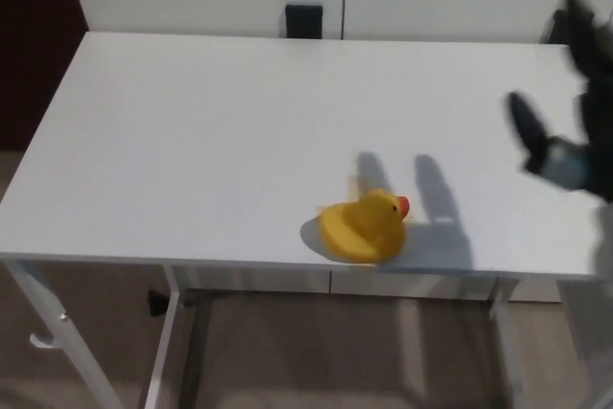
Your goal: The robot uses its right hand to push the yellow duck toy to the center of the white desk.
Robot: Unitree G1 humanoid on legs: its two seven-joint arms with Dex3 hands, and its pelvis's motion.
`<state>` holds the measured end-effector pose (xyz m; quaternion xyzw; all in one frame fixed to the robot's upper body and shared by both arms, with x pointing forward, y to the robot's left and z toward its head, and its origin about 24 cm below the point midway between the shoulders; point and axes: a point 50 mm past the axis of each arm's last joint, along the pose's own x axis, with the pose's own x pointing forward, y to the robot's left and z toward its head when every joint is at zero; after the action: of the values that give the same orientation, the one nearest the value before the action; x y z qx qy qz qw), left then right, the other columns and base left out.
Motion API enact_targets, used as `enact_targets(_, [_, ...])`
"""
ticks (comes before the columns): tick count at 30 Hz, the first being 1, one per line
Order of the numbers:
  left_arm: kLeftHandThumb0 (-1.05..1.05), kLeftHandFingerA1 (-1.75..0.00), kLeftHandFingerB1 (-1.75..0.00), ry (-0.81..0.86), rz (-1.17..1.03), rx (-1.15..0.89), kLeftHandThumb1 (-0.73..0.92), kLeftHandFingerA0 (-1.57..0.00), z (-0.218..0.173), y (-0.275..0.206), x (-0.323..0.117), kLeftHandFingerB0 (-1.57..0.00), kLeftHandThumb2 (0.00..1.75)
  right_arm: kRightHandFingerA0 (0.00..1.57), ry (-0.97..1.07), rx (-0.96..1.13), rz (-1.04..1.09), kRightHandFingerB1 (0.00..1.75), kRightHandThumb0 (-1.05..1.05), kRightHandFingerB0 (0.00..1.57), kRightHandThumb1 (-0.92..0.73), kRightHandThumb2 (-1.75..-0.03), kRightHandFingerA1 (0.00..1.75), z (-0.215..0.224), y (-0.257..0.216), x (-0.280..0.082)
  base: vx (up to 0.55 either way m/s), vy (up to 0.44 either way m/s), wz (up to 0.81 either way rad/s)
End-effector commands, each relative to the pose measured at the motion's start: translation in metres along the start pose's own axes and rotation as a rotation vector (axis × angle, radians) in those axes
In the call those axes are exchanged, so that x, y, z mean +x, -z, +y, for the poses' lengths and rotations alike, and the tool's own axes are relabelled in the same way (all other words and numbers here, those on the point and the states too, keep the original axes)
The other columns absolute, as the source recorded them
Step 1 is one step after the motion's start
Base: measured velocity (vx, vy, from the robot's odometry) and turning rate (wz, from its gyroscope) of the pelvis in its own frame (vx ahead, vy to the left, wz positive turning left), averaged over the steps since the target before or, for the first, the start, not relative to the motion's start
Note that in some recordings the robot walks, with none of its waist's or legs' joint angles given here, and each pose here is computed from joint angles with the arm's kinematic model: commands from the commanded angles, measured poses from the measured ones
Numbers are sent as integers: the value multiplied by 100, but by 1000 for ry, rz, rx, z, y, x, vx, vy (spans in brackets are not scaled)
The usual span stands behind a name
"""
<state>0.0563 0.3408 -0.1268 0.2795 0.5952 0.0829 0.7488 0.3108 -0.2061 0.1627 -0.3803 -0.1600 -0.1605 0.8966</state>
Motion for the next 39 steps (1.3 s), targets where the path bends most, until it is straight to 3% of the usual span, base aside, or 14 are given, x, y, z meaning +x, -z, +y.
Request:
enact_targets(1, [-15,-79,-68,-24,-13,0,63,-87,9,5,-1,-88,76,0,133,40,159,15,-80,4,-59,-93,24,-159,55,-28,0,0,0])
enact_targets(3, [-15,-79,-68,-25,-14,-4,63,-87,10,6,-1,-88,76,0,183,54,208,15,-80,4,-59,-93,24,-181,67,-39,0,0,0])
enact_targets(4, [-15,-78,-66,-27,-10,-4,66,-87,10,6,-1,-87,74,0,231,65,272,42,-68,0,-55,-95,46,-199,78,-49,0,0,0])
enact_targets(5, [-15,-78,-66,-29,-8,-3,66,-87,11,7,-1,-87,74,0,260,73,311,42,-68,0,-55,-95,46,-209,85,-56,0,0,0])
enact_targets(6, [-17,-75,-64,-32,-5,-4,68,-85,11,7,-1,-84,67,20,316,72,359,55,-51,13,-56,-90,64,-220,105,-69,0,0,0])
enact_targets(10, [-17,-71,-58,-38,2,-8,69,-85,13,8,-1,-80,66,34,444,31,491,56,-33,22,-59,-80,70,-237,145,-106,0,0,0])
enact_targets(11, [-16,-74,-63,-39,2,-7,66,-86,14,8,-2,-85,72,38,471,9,548,59,-12,26,-46,-114,67,-238,158,-121,0,0,0])
enact_targets(13, [-16,-74,-63,-39,0,-6,66,-86,14,8,-2,-85,72,38,492,-10,601,59,-12,26,-46,-114,67,-239,171,-136,0,0,0])
enact_targets(14, [-18,-72,-59,-42,2,-2,67,-87,15,9,-2,-82,66,65,497,-74,655,69,-20,39,-42,-110,77,-233,183,-154,0,0,0])
enact_targets(21, [-18,-75,-63,-53,4,-14,69,-87,20,8,-2,-86,69,77,454,-164,849,63,-28,47,-51,-81,65,-211,217,-202,0,0,2])
enact_targets(22, [-19,-76,-66,-53,-2,-9,70,-87,21,6,-1,-85,68,96,412,-158,876,66,-19,53,-41,-93,62,-202,222,-211,0,0,0])
enact_targets(29, [-16,-79,-67,-68,-20,-12,68,-88,28,2,-1,-87,72,114,173,-21,1044,60,-15,79,-33,-112,63,-163,244,-257,0,0,-1])
enact_targets(32, [-17,-77,-64,-74,-20,-8,67,-87,30,0,-1,-84,69,119,29,34,1116,55,-12,84,-39,-101,58,-152,250,-267,0,0,0])
enact_targets(39, [-19,-76,-62,-70,-30,9,69,-87,31,-5,0,-84,66,107,-192,95,1125,57,-5,84,-32,-99,57,-138,252,-266,0,0,0])
